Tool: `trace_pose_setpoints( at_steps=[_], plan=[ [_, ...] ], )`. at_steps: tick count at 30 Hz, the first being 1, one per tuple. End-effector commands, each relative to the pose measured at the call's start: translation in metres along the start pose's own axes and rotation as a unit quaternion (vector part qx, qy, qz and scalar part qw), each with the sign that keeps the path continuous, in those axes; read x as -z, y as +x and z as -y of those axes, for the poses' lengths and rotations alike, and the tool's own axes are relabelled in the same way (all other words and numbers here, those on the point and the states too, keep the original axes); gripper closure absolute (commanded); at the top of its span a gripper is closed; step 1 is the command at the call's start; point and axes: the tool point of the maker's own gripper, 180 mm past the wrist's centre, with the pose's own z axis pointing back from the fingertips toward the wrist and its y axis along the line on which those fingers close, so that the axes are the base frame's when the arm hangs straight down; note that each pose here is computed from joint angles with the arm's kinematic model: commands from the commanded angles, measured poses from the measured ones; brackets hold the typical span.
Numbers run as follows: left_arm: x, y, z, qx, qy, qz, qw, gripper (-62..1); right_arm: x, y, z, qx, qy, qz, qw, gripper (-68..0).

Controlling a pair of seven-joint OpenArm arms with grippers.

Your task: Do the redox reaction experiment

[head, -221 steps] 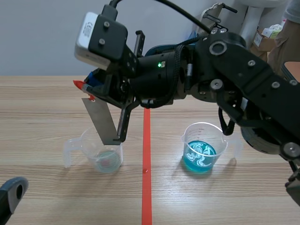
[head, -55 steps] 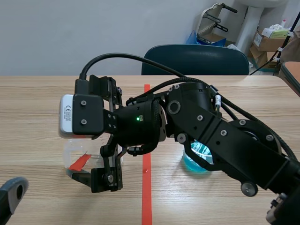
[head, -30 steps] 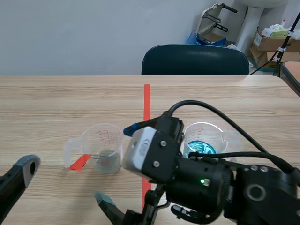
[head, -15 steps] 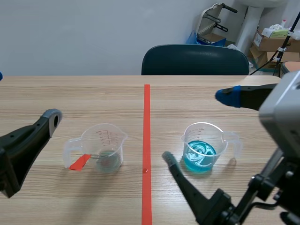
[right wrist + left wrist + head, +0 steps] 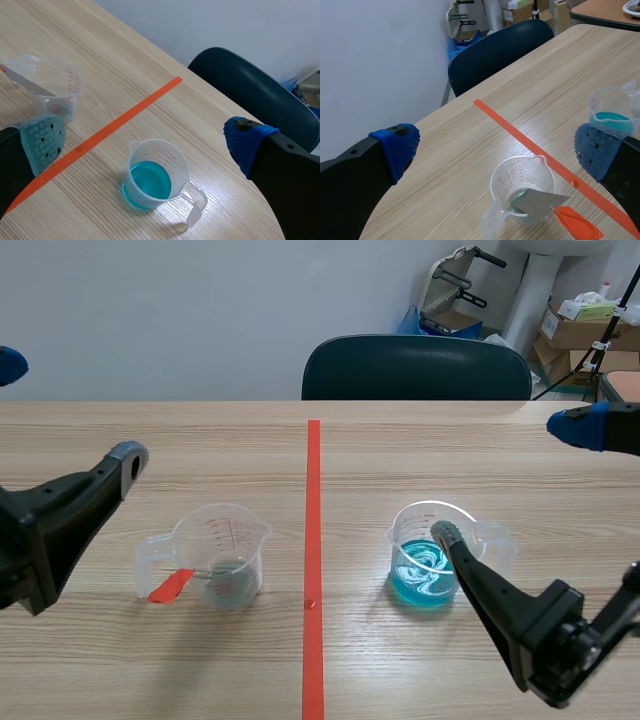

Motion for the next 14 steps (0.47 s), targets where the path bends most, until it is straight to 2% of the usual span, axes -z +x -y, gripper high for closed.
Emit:
trace_pose_setpoints(
  at_steps=[1,14],
  plan=[
    [-0.0003,0.0061,0.0015,-0.004,0.000,0.010,0.9999,-62.3,0.0015,0.0064,0.0010,0.002,-0.002,0.016,0.9999,-67.9],
    [-0.0003,0.0052,0.0016,-0.005,0.000,0.008,1.0000,-62.3,0.0015,0.0057,0.0013,0.003,-0.004,0.014,0.9999,-67.9]
  ],
)
